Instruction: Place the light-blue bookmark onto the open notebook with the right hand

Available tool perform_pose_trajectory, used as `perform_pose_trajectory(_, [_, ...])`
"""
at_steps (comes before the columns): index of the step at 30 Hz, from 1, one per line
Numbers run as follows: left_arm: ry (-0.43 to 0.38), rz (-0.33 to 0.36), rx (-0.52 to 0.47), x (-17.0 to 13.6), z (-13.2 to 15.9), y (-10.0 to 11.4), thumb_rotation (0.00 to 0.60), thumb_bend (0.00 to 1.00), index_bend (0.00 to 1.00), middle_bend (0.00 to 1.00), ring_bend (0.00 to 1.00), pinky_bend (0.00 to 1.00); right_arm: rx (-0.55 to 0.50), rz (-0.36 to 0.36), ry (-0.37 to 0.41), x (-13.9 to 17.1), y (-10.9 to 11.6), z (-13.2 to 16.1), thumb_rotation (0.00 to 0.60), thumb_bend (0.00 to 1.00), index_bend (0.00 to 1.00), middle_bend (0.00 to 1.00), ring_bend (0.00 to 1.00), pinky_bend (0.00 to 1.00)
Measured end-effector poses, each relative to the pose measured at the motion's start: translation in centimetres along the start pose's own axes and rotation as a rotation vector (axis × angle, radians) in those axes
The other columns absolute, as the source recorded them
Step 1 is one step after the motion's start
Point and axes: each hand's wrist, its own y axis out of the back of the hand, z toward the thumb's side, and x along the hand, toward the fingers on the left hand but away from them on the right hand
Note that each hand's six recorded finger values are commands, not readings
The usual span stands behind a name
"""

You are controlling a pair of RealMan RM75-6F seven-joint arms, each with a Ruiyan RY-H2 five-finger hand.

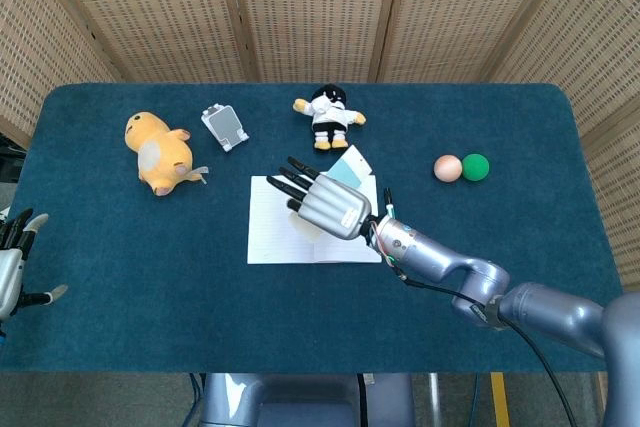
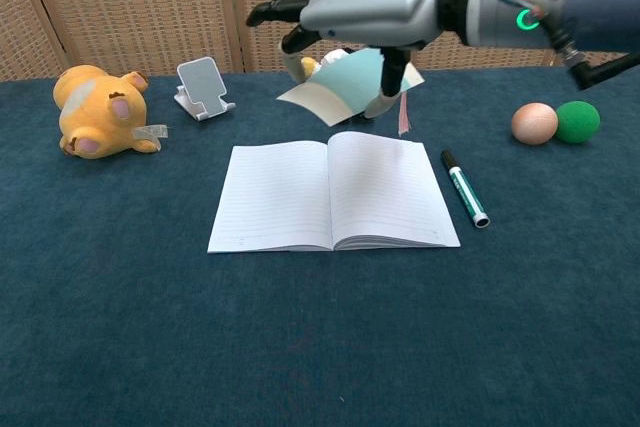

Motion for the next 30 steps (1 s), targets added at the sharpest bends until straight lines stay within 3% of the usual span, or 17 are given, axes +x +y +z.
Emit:
perform_pose_trajectory(9, [0.015, -0.012, -0.006, 0.7, -0.2, 0.0, 0.6, 0.0, 0.0, 0.0, 0.0, 0.0, 0.191, -0.016, 0.132, -4.2, -1.9, 3.1, 0.6, 0.21, 0.57, 0.0, 0.0, 0.08])
perform_pose_trajectory(15, [0.008, -0.021, -0.004, 0.7, 0.0, -0.1, 0.6, 0.0, 0.0, 0.0, 0.0, 0.0, 0.331, -0.05, 0.233, -6.4, -2.0, 5.9, 0.6, 0.21, 0.57, 0.0, 0.0, 0.09])
perform_pose_trajectory(19, [0.0, -0.027, -0.003, 0.8, 0.2, -0.1, 0.6, 0.0, 0.0, 0.0, 0.0, 0.0, 0.364, -0.036, 0.247, -6.9, -2.3, 6.5, 0.6, 0.21, 0.57, 0.0, 0.0, 0.1])
perform_pose_trajectory(26, [-0.01, -0.032, -0.005, 0.7, 0.2, -0.2, 0.6, 0.0, 0.0, 0.0, 0.0, 0.0, 0.541, 0.001, 0.312, -7.4, -4.3, 7.3, 0.6, 0.23, 0.57, 0.0, 0.0, 0.12])
perform_pose_trajectory(30, [-0.009, -0.037, -0.005, 0.8, 0.1, -0.2, 0.6, 0.0, 0.0, 0.0, 0.0, 0.0, 0.568, 0.016, 0.34, -7.3, -5.3, 7.9, 0.6, 0.23, 0.57, 0.0, 0.0, 0.12])
